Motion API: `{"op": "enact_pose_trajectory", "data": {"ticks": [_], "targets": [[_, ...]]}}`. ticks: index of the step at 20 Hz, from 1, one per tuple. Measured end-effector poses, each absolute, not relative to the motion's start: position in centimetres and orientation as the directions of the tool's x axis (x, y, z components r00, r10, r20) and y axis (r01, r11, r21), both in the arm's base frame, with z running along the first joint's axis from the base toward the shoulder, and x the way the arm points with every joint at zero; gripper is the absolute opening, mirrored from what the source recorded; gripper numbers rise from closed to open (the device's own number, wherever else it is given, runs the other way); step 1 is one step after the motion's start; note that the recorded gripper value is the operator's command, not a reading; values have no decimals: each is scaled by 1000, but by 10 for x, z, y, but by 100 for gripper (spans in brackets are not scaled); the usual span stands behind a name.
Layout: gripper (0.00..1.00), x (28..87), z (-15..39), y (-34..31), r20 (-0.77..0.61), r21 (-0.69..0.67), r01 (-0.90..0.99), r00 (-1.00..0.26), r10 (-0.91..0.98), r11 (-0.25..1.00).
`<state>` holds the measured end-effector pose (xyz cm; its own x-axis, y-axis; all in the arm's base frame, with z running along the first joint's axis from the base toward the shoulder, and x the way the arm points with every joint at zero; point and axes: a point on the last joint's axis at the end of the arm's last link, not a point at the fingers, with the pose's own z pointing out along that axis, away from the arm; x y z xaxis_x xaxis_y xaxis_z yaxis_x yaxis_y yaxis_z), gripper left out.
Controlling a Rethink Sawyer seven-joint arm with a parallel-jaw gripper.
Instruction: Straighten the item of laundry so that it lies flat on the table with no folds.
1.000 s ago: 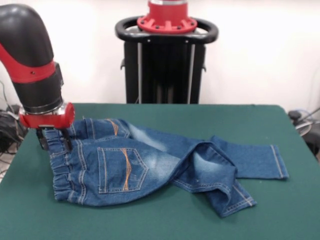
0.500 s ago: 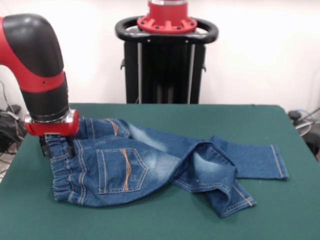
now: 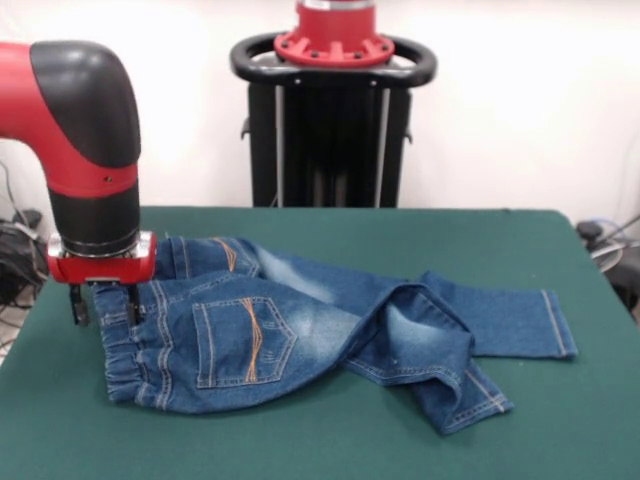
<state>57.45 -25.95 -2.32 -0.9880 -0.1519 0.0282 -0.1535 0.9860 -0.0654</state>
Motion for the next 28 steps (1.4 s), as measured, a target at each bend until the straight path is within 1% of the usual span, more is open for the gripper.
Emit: {"op": "enact_pose_trajectory", "data": {"ticks": [5,9,14,19,28], "targets": [[100,569,-31,-263,34,-45,-131,-991,-130,990],[100,553,-50,-271,50,23,-50,-997,-51,998],[100,551,-52,-279,47,77,33,-998,29,996],[100,550,-53,-282,47,102,70,-997,66,992],[100,550,-53,-282,47,104,73,-997,69,992]]}}
